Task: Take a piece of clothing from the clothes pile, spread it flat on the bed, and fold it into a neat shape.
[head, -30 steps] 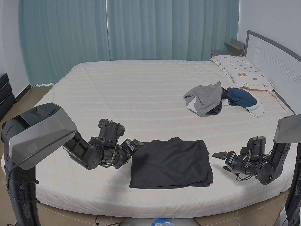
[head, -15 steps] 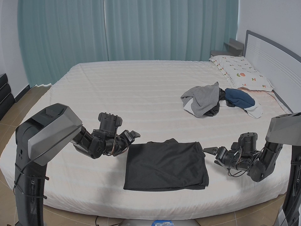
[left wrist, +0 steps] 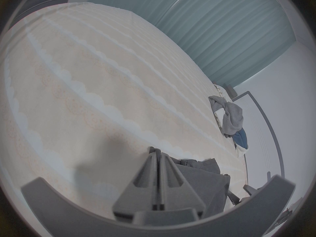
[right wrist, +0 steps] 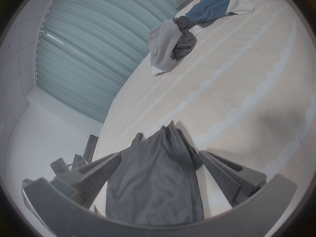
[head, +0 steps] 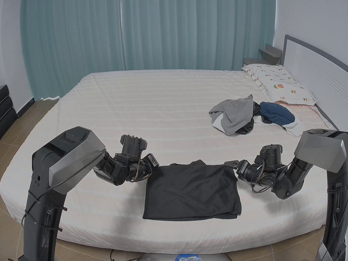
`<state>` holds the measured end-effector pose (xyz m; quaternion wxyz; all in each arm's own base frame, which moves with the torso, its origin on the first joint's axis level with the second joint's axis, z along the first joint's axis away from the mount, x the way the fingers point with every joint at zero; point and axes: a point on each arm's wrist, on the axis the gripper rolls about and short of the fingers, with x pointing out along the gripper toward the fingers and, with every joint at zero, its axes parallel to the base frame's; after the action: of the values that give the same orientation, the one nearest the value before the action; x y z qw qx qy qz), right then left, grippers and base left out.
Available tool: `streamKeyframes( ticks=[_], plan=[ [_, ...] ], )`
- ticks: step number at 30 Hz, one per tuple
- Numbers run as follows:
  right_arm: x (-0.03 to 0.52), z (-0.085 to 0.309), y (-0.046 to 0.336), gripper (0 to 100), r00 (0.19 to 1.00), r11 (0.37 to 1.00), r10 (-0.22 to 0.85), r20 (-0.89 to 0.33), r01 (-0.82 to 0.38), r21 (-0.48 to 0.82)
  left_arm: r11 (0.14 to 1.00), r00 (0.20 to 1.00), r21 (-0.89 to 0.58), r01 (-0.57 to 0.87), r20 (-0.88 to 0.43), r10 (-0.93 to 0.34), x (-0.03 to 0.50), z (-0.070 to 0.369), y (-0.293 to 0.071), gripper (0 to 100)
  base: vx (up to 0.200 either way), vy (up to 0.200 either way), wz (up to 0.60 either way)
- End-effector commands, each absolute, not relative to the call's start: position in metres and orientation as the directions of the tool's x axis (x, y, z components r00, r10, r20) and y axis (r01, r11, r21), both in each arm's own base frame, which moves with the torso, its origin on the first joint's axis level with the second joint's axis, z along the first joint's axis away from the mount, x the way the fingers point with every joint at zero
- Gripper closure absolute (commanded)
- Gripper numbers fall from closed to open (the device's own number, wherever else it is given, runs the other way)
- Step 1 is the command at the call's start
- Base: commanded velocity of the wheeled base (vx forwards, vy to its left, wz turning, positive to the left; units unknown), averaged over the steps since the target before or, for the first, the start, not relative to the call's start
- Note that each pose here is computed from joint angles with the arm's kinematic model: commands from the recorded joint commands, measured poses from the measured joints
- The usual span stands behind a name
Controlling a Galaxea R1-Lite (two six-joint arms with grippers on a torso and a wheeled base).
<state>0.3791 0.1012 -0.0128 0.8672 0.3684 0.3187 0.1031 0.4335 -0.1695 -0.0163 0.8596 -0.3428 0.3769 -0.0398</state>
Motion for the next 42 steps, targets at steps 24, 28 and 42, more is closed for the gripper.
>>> streamKeyframes(
  ticks=[24,28,42],
  plan=[
    [0.422,-0.031,0.1,100,0.81,0.716,0.336,-0.481,0.112,0.689,0.777,0.734,-0.586,-0.232,-0.629,-0.255,0.434,-0.023,-0.167,100,0.0,0.0,0.0],
    [0.423,-0.03,0.094,100,0.817,0.716,0.318,-0.481,0.126,0.687,0.779,0.737,-0.579,-0.241,-0.632,-0.241,0.434,-0.023,-0.166,100,0.0,0.0,0.0],
    [0.424,-0.031,0.09,100,0.818,0.719,0.311,-0.484,0.13,0.683,0.784,0.742,-0.569,-0.25,-0.632,-0.222,0.433,-0.023,-0.166,100,0.0,0.0,0.0]
  ],
)
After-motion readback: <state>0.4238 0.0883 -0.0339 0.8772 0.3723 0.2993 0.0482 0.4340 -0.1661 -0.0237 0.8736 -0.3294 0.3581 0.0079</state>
